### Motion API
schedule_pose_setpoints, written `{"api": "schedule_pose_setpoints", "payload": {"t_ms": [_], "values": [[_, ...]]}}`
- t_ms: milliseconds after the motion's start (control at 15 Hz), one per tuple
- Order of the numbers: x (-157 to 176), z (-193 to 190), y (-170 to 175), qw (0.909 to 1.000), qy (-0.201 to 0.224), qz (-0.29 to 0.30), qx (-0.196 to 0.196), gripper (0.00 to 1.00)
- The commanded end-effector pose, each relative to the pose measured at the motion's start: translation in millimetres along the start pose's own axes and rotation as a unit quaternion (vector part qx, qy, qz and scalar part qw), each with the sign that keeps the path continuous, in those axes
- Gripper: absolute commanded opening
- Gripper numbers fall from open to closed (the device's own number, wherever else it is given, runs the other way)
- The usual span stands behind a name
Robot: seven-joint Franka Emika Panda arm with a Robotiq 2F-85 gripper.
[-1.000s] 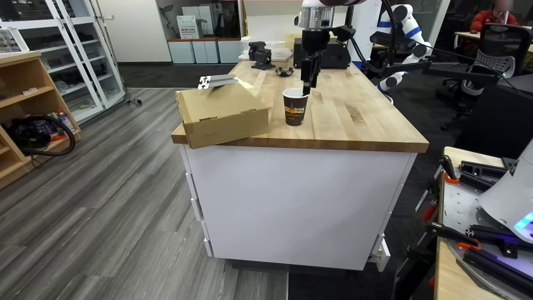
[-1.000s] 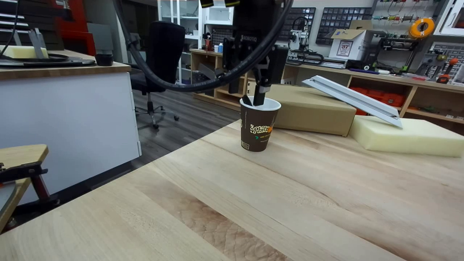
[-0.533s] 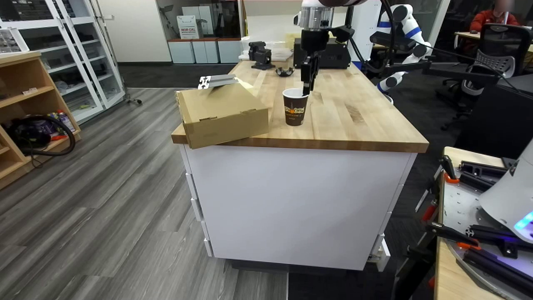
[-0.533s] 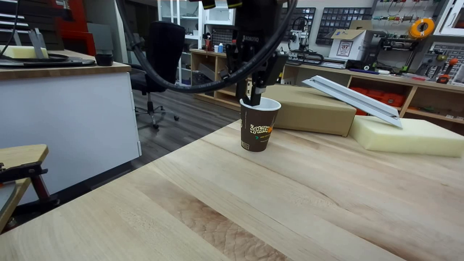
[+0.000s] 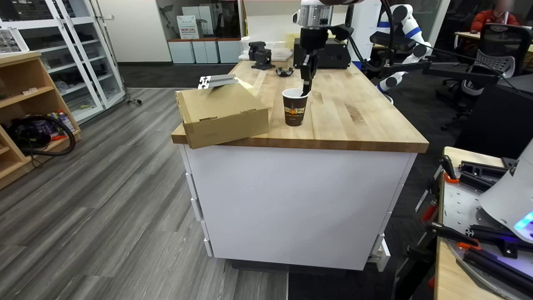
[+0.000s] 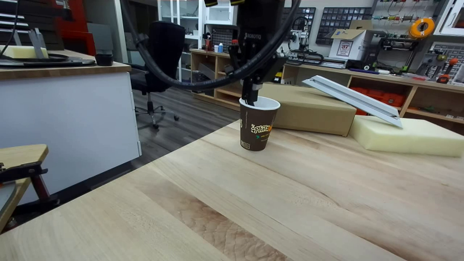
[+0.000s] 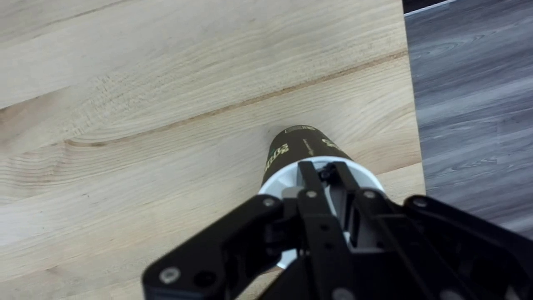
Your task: Remove the marker from the cup and put it on the table
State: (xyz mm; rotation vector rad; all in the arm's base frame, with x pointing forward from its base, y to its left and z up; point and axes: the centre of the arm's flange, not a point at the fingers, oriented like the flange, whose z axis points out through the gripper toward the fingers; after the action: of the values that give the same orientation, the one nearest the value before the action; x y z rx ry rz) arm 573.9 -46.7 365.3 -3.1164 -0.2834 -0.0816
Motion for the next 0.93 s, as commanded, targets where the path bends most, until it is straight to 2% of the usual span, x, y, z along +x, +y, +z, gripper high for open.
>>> {"api": "schedule_pose_setpoints", "payload": {"t_ms": [0,867], "values": [[8.3,-9.4,-1.6,1.0000,-0.001,-0.006,-0.005,0.07],[11.7,-39.9,-21.0,0.9991,0.012,-0.026,-0.032,0.07]]}}
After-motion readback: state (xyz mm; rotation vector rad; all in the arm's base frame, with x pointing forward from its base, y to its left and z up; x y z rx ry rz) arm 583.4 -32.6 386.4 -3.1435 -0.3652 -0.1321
